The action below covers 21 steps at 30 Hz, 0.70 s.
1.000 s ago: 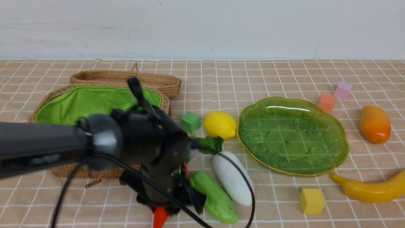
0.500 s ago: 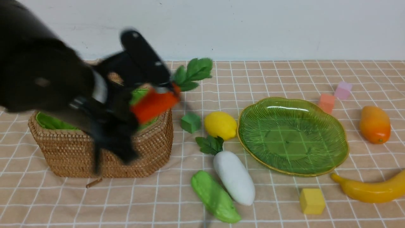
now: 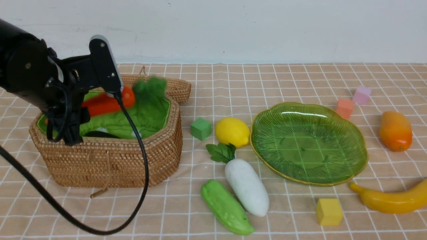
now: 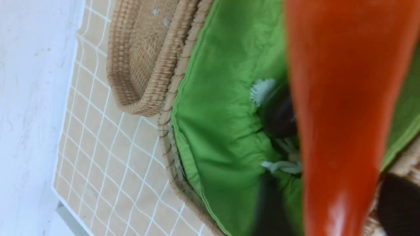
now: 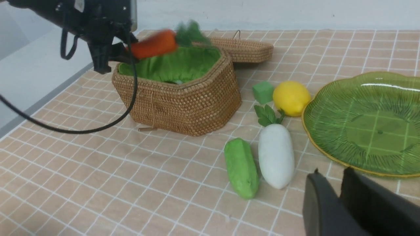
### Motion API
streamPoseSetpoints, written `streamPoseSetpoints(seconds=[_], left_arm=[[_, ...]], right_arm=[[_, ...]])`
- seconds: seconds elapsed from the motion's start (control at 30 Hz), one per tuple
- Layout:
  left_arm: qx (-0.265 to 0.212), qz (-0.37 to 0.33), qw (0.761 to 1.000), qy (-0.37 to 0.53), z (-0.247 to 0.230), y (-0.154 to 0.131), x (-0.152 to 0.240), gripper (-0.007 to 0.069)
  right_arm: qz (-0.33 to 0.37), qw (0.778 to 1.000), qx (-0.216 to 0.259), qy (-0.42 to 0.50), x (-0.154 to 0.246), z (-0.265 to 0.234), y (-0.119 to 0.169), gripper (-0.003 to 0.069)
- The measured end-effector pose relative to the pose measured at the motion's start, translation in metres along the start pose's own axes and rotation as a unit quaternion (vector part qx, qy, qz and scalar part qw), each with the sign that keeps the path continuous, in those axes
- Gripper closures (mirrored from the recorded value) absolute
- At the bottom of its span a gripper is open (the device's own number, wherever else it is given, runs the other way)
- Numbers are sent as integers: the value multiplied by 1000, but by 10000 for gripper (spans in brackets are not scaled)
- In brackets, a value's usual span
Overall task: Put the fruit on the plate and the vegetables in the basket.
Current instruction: Use the left arm to grab a carrot and put it into the left basket, then take a chayote with your left arm and place it on the basket on the left.
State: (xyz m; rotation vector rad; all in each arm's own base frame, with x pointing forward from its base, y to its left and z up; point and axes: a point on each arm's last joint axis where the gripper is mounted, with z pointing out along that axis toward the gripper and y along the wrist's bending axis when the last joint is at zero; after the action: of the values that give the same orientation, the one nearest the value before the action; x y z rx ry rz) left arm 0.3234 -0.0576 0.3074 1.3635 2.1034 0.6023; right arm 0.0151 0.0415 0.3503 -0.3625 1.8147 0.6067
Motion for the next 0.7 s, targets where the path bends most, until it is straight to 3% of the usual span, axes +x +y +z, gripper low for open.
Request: streamPoseSetpoints(seconds=[0.03, 0.1, 0.27, 0.33, 0.4, 0.47, 0.53, 0.6, 0.7], left_arm=[[-1, -1, 1000, 0, 0, 0, 0, 106], [-1, -47, 999, -3, -2, 0, -1, -23], [27, -163, 986, -24, -15, -10, -13, -13], [70, -259, 961, -69, -35, -27, -37, 91], [101, -290, 948, -86, -45, -40, -51, 167], [183, -355, 913, -78, -62, -76, -79, 345], [238, -373, 896, -48, -69, -108, -98, 445], [264, -377, 888, -16, -67, -134, -112, 487], [279, -390, 877, 25, -48, -163, -128, 440]], right_arm=[[0, 1000, 0, 0, 0, 0, 0, 539], [0, 1000, -1, 3, 0, 0, 0, 539], [0, 1000, -2, 7, 1, 0, 0, 539], [3, 1000, -2, 18, 1, 3, -1, 539], [5, 1000, -3, 25, 1, 5, -1, 538], [10, 999, -5, 44, 2, 9, -3, 536], [11, 998, -7, 58, 4, 10, -3, 536], [12, 997, -10, 69, 5, 11, -2, 534], [12, 997, -12, 75, 6, 11, -2, 532]])
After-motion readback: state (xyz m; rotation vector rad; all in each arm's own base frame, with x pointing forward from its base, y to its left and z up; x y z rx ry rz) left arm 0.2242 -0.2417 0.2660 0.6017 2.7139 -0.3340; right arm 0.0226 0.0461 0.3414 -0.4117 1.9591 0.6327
